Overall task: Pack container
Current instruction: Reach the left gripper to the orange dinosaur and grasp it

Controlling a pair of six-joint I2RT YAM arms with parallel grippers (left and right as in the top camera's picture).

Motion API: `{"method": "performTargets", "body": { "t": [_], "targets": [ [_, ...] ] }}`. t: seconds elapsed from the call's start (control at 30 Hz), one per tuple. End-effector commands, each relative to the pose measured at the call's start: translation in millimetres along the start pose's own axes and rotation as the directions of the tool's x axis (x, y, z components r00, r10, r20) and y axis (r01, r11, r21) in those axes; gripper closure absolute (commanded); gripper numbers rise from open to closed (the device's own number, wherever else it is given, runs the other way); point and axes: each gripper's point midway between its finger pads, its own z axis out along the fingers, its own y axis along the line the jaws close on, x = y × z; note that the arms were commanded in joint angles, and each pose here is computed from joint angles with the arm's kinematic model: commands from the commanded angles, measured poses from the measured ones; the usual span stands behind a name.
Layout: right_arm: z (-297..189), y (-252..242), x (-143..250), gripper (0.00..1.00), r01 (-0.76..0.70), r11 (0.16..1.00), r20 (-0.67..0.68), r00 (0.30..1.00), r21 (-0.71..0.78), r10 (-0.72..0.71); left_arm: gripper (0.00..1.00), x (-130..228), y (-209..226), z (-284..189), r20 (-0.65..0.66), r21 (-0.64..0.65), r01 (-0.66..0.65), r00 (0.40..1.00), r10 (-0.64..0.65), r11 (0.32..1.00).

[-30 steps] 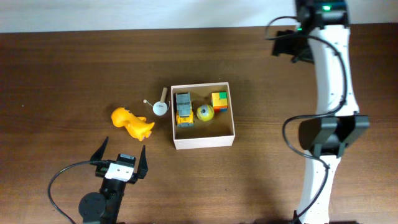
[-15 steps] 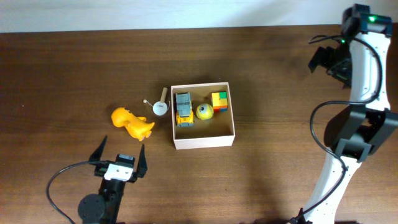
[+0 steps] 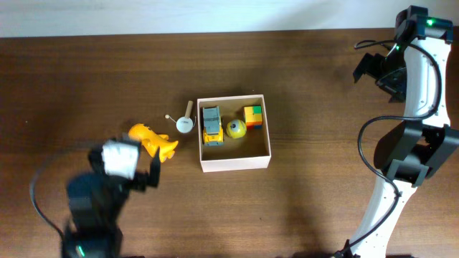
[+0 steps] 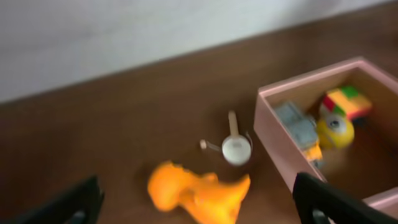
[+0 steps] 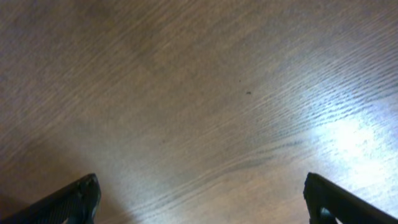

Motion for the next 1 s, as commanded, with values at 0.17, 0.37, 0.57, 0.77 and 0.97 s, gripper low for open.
{"method": "performTargets", "body": {
  "t": [0.17,0.37,0.57,0.77,0.97],
  "targets": [
    [2.3,2.4,0.9,0.01,-0.006,1.000,-0.005,1.000,-0.005,0.006,0.01,-51.3,-4.8,39.9,-0.419,0.213,0.205,0.902,-0.100,0.955],
    [2.3,2.5,0.9,0.01,-0.006,1.000,-0.005,1.000,-0.005,0.006,0.01,-19.9,-15.2,74.4,-0.613,0.206,0.391,0.766,-0.193,0.897],
    [2.3,2.4,0.9,0.01,-0.006,1.000,-0.005,1.000,-0.005,0.006,0.01,9.2,-16.4,99.4,-0.683,0.199,0.414,0.709,-0.177,0.888],
    [2.3,2.5,0.9,0.01,-0.006,1.000,-0.005,1.000,-0.005,0.006,0.01,76.1,27.7,106.2,-0.709,-0.426,0.458,0.367,-0.603,0.780],
    [2.3,2.4,0.9,0.02,-0.006,1.000,-0.005,1.000,-0.005,0.006,0.01,116.3,33.4,113.5,-0.589,-0.677,0.387,0.225,-0.776,0.626]
  ]
}}
